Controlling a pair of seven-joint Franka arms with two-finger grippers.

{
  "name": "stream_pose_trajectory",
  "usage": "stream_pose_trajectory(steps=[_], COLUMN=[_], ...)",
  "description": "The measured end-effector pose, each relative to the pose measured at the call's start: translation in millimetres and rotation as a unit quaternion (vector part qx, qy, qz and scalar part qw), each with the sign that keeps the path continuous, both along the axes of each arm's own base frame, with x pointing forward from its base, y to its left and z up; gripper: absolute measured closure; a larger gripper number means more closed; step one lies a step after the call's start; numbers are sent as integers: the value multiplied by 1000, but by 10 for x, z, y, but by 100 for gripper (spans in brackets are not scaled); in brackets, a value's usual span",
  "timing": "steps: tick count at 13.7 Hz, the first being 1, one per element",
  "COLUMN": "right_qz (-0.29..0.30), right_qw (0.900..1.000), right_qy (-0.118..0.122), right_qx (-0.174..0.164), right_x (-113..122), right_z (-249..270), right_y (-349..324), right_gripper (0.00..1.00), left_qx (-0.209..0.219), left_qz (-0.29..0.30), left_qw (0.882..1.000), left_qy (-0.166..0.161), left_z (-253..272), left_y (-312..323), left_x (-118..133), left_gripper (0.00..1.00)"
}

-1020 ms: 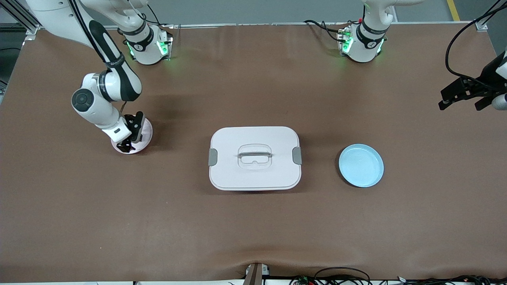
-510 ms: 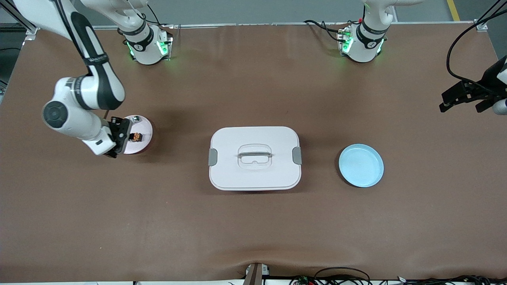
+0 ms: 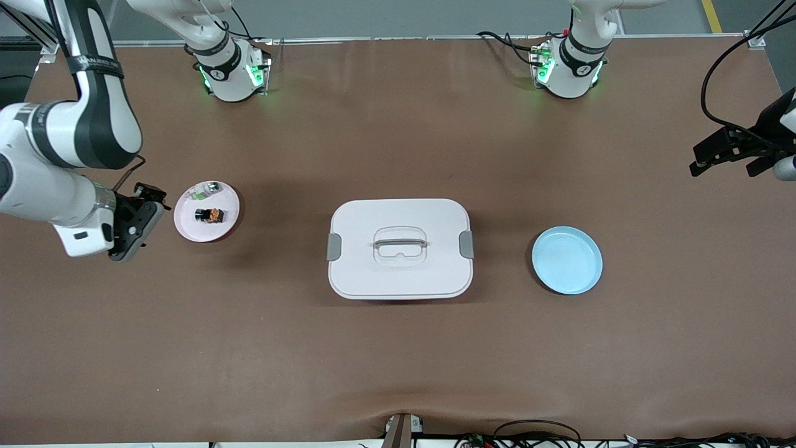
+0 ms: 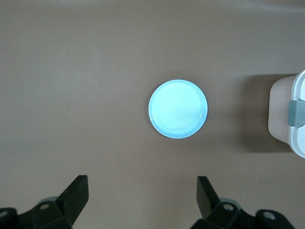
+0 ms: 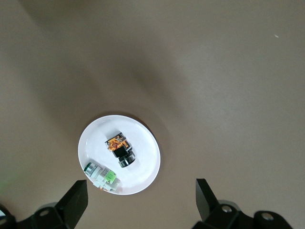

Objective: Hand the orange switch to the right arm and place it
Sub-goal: 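Open the right gripper and draw it back from the plate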

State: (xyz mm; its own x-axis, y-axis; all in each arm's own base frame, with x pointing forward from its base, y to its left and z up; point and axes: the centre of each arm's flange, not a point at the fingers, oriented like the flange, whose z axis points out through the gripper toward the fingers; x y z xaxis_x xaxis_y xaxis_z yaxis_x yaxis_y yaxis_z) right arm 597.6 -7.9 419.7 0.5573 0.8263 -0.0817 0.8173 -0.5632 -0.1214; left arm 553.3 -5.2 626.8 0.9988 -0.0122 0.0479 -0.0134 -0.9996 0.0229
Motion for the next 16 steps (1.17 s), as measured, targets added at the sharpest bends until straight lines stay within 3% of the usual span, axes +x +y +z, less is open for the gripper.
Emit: stream_pose_trajectory(steps=[3,5,9,14,16], right_qz=[-33,-115,-268,-341,-386], right_qw=[999,993,961,936,918], right_qy=[-10,-15,-50,-76,-76], right_qx=[-21,-35,-48,-46,-46], right_x=[101,142,216,223,224], right_z=[449,855,1276,1556,1584], right_y=[-54,-105,-337,-718,-694], right_gripper=[0,0,0,0,0], left_qx=[0,0,0,0,0], left_qz=[0,0,0,0,0], left_qw=[1000,1000,1000,1000,1000], left_qy=[1,1,1,1,1], left_z=[-7,-7,-6,-6,-6], left_y=[0,0,0,0,0], left_x=[2,2,2,2,2], left_gripper=[0,0,0,0,0])
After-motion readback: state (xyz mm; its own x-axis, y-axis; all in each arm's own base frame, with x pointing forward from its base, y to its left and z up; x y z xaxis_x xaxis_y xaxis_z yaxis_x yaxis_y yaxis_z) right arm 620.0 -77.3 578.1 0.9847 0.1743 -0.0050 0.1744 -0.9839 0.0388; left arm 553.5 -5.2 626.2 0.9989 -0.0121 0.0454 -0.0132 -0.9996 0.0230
